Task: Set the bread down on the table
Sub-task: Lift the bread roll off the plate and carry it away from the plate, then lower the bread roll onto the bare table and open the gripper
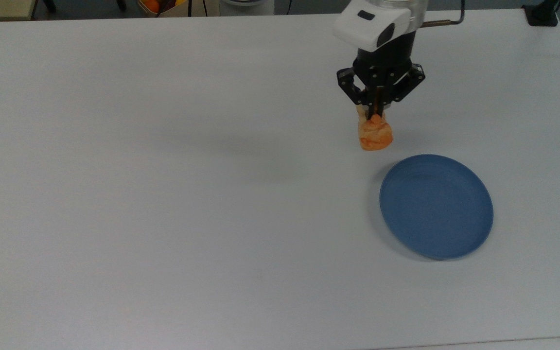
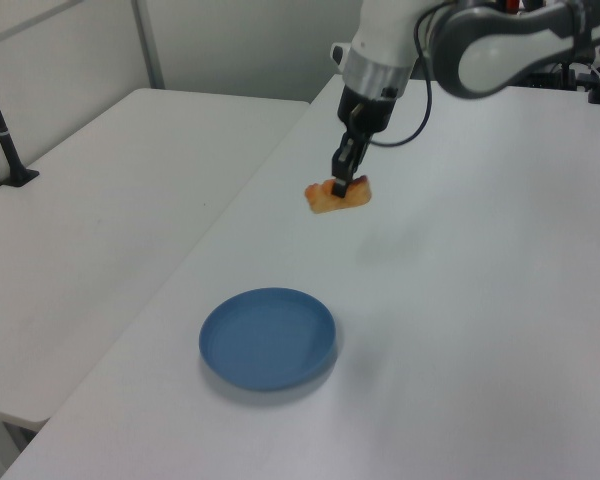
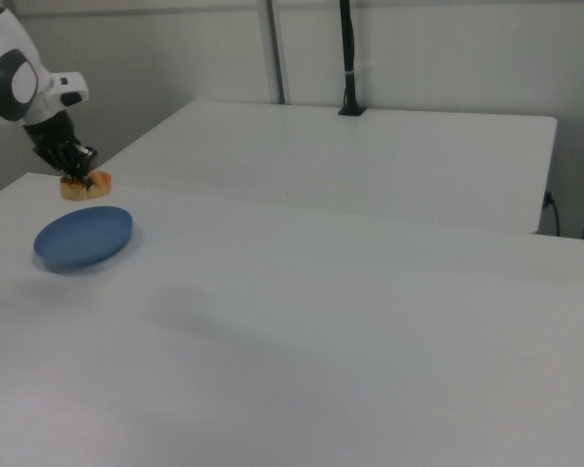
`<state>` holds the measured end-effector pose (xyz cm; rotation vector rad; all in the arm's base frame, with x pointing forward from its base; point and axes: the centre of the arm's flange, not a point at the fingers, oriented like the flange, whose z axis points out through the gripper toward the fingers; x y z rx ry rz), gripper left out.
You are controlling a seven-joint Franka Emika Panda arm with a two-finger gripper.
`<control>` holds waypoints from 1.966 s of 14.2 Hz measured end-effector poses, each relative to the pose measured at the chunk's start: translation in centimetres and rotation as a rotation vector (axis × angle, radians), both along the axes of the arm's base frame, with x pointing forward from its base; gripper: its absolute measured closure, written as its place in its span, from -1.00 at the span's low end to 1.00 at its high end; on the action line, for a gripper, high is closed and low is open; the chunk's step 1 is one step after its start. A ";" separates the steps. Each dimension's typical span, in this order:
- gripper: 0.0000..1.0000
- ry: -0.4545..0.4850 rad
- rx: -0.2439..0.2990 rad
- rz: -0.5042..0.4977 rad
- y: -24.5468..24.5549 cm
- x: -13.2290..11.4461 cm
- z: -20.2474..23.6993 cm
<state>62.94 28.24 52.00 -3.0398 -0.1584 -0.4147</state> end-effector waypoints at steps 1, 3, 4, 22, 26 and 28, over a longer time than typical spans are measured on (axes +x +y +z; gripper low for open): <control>0.79 0.046 -0.010 0.038 -2.4 0.1 0.5; 0.79 0.086 -0.026 0.083 -6.5 0.7 1.0; 0.79 0.091 -0.034 0.096 -9.1 1.3 1.1; 0.81 -0.230 -0.127 0.005 -32.1 9.5 -15.3; 0.81 -0.242 -0.129 0.007 -32.0 9.8 -17.8; 0.81 -0.230 -0.129 0.007 -32.0 9.9 -18.8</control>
